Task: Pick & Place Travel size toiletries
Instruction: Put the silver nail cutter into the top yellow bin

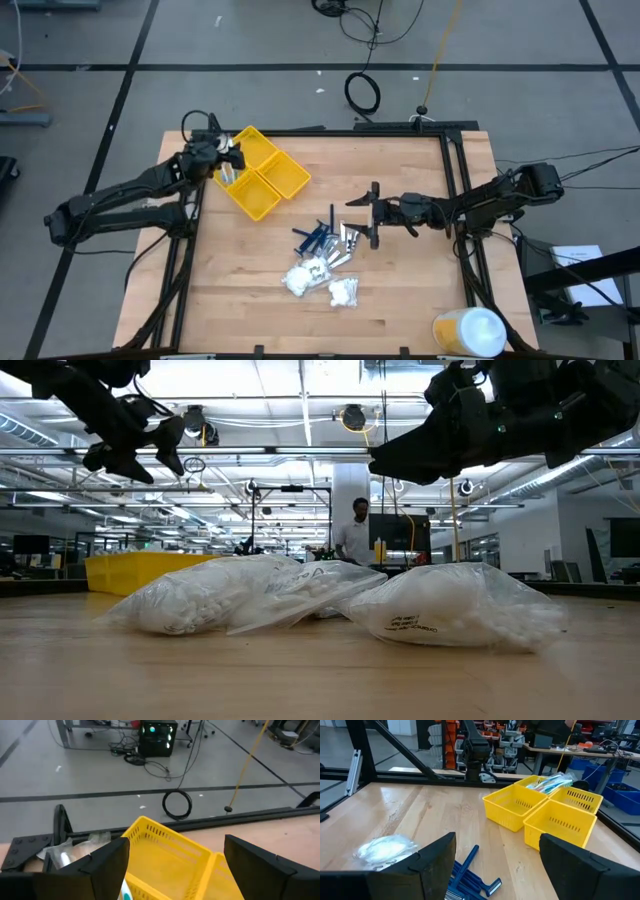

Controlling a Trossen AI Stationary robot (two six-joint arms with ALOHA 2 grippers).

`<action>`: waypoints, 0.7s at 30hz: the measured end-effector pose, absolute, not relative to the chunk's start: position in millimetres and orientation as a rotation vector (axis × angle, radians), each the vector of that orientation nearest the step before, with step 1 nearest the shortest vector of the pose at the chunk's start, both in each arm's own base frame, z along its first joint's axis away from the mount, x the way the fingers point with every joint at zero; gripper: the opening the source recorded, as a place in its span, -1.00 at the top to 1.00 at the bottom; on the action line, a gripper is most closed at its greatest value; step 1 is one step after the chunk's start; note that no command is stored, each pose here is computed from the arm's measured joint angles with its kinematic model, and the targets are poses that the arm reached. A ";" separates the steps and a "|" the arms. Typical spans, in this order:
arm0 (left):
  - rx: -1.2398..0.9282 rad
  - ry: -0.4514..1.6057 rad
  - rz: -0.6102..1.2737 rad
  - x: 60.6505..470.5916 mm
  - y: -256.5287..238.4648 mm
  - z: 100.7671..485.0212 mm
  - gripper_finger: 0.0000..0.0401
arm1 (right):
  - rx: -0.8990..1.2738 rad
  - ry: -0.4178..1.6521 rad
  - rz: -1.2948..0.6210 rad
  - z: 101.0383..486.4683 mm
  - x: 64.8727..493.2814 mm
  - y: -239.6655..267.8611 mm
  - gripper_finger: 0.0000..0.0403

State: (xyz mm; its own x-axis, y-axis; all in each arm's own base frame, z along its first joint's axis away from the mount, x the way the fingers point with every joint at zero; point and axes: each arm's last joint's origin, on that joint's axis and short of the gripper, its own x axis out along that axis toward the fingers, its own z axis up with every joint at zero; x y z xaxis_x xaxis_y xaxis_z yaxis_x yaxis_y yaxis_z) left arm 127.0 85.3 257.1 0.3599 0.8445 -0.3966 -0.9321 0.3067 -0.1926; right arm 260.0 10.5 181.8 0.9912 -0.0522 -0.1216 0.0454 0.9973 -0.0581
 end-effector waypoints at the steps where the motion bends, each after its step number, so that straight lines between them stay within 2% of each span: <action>1: -0.434 0.240 1.172 127.5 85.1 256.9 -0.53 | -0.055 0.126 -0.049 181.5 260.0 10.5 -0.36; 7: -0.445 0.251 0.940 138.4 76.5 255.8 -0.48 | -0.052 0.190 -0.046 175.4 259.0 11.1 -0.34; 14: -0.334 0.043 0.658 158.9 47.8 236.7 -0.48 | 0.000 0.515 -0.085 170.5 267.2 21.4 -0.28; 17: -0.306 -0.036 0.590 159.2 38.9 225.5 -0.48 | 0.073 0.617 -0.183 170.0 266.1 25.4 -0.26; 21: -0.308 -0.081 0.590 155.8 36.1 212.4 -0.48 | 0.216 0.630 -0.253 167.5 263.0 32.2 -0.23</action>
State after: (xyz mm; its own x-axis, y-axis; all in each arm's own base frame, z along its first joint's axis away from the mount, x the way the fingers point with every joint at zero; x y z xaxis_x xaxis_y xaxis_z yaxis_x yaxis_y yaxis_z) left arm 155.8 36.1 212.4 0.8294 0.5586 -0.0124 -0.5345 0.7869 -0.3085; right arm 263.0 32.2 167.5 0.7789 -0.1670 -0.6045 0.2972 0.9471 0.1214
